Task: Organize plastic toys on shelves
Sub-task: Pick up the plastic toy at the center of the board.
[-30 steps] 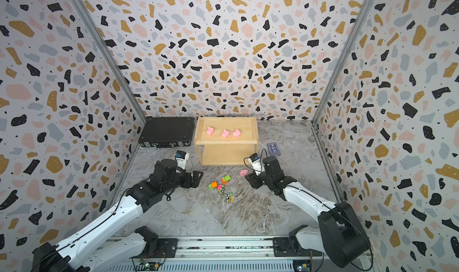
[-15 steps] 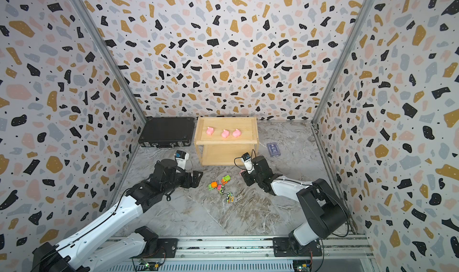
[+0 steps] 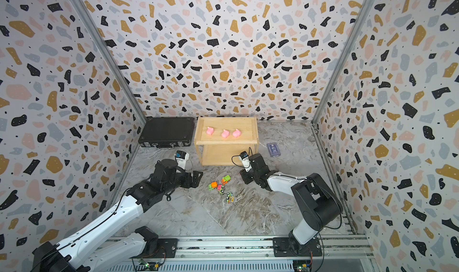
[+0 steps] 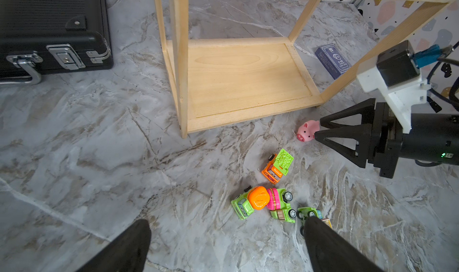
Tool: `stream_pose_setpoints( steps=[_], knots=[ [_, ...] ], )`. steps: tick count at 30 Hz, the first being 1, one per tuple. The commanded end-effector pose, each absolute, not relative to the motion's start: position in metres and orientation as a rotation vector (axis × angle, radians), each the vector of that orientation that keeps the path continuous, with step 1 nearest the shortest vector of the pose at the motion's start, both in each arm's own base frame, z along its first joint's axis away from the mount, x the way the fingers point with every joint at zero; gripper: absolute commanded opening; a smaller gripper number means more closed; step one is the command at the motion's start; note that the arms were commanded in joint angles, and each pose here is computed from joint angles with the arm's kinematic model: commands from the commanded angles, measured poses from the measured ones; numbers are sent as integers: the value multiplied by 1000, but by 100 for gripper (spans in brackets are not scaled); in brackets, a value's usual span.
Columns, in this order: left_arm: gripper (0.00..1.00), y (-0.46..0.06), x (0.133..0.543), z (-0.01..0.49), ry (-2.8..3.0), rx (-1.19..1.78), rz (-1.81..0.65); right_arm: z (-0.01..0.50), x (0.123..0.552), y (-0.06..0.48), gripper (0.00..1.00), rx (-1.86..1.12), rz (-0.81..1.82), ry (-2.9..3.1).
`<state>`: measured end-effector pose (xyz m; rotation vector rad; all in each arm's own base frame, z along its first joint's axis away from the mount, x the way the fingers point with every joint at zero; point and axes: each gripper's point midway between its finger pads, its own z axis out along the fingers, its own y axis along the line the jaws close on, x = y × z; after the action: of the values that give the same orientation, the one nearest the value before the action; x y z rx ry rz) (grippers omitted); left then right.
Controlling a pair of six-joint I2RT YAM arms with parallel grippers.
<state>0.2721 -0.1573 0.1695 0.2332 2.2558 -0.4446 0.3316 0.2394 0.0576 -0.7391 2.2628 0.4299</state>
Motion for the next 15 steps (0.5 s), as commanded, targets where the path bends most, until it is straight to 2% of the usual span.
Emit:
stream_pose_setpoints(
  steps=[1, 10, 15],
  knots=[
    [100, -155, 276, 174, 2239, 230, -425, 57, 333, 240, 42, -743, 400, 2291],
    [100, -154, 276, 174, 2237, 230, -421, 46, 338, 236, 42, -730, 334, 2330],
    [100, -154, 276, 174, 2239, 229, -420, 40, 338, 235, 33, -733, 316, 2357]
  ],
)
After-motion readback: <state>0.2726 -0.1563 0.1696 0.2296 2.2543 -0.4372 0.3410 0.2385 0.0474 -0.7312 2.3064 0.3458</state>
